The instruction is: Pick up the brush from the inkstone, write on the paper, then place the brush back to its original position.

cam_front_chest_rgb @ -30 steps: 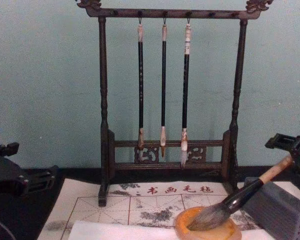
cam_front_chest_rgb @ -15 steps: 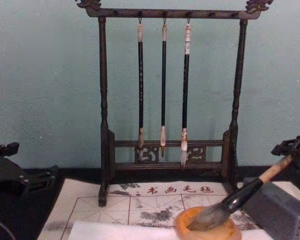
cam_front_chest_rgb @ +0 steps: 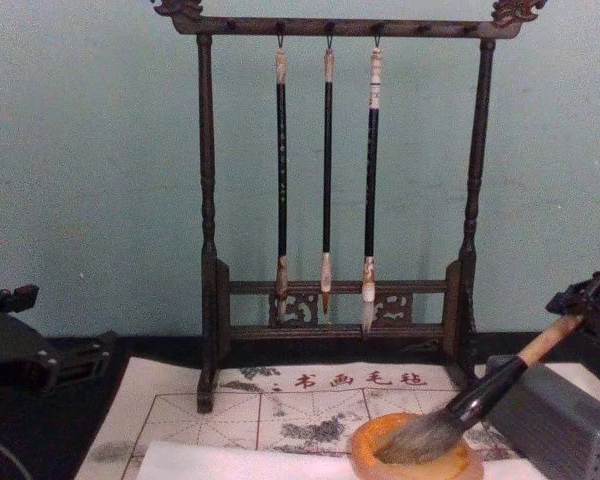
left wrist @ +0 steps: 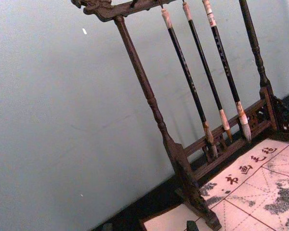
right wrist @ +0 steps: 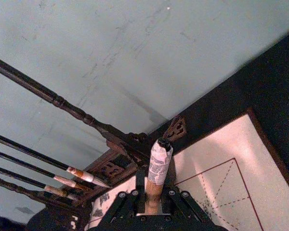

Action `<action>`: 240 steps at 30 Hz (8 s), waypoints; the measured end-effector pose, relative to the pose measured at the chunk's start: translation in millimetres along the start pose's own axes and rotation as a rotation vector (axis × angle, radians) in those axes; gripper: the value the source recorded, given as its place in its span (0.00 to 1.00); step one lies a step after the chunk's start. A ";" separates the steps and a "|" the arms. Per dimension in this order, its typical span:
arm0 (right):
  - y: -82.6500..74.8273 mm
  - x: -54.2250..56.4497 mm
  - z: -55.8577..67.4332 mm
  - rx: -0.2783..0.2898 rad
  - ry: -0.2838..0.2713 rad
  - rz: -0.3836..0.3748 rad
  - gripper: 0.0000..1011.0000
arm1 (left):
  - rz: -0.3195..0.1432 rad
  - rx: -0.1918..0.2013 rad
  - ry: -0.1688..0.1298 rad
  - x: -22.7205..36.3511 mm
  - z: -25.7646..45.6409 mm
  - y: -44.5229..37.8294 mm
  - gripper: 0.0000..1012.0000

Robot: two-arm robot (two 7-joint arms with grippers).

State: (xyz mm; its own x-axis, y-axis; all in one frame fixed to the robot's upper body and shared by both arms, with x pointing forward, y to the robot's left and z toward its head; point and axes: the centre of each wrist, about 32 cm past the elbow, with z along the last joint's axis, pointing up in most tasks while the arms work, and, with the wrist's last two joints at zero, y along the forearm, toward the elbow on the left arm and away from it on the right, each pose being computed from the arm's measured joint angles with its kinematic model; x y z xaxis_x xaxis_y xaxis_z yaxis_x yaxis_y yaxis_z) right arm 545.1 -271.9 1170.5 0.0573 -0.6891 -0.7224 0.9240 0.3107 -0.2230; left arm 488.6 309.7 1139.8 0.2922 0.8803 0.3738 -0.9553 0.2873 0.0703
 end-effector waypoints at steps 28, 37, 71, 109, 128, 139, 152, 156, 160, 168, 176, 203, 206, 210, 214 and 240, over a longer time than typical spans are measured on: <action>-4.6 -26.0 17.5 0.102 -0.219 0.176 0.19 | 0.000 0.000 0.000 0.0 0.0 0.0 0.99; -10.7 -40.3 25.3 0.139 -0.435 0.266 0.19 | 0.000 0.000 0.000 0.0 0.0 0.0 0.99; -29.7 -49.3 13.2 0.166 -0.774 0.465 0.19 | 0.000 0.000 0.000 0.0 0.0 0.0 0.99; -84.3 -30.9 4.0 0.077 -0.818 0.678 0.19 | 0.000 0.000 0.000 0.0 0.0 0.0 0.99; -89.2 -23.2 -9.7 0.044 -0.826 0.671 0.19 | 0.000 0.000 0.000 0.0 0.0 0.0 0.99; -84.8 -22.6 -14.2 0.033 -0.816 0.658 0.19 | 0.000 0.000 0.000 0.0 0.0 0.0 0.99; -81.7 -20.5 -18.8 0.018 -0.817 0.647 0.19 | 0.000 0.000 0.000 0.0 0.0 0.0 0.99; -80.7 -20.4 -19.0 0.019 -0.818 0.644 0.19 | 0.000 0.000 0.000 0.0 0.0 0.0 0.99; -80.6 -20.3 -19.1 0.018 -0.819 0.643 0.19 | 0.000 0.000 0.000 0.0 0.0 0.0 0.99; -81.8 -18.9 -19.4 0.017 -0.817 0.638 0.19 | 0.000 0.000 0.000 0.0 0.0 0.0 0.99; -85.4 -16.8 -18.4 0.019 -0.819 0.630 0.19 | 0.000 0.000 0.000 0.0 0.0 0.0 0.99; -98.2 -11.1 -11.6 0.027 -0.828 0.601 0.19 | 0.000 0.000 0.000 0.0 0.0 0.0 0.99; -98.7 -11.3 -11.0 0.028 -0.828 0.601 0.19 | 0.000 0.000 0.000 0.0 0.0 0.0 0.99; -99.8 -12.4 -10.0 0.033 -0.824 0.604 0.19 | 0.000 0.000 0.000 0.0 0.0 0.0 0.99; -101.2 -14.9 -8.9 0.039 -0.814 0.614 0.19 | 0.000 0.000 0.000 0.0 0.0 0.0 0.99; -67.8 -27.9 14.8 0.132 -0.548 0.477 0.19 | 0.000 0.000 0.000 0.0 0.0 0.0 0.99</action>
State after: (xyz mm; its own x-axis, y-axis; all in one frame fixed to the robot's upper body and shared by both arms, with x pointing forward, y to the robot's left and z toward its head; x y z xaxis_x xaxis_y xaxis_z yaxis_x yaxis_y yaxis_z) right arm 486.4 -283.4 1215.5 0.6127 -0.7378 -0.2833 0.7874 0.6006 0.1388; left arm 488.6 309.7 1139.8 0.2923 0.8803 0.3737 -0.9553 0.2873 0.0703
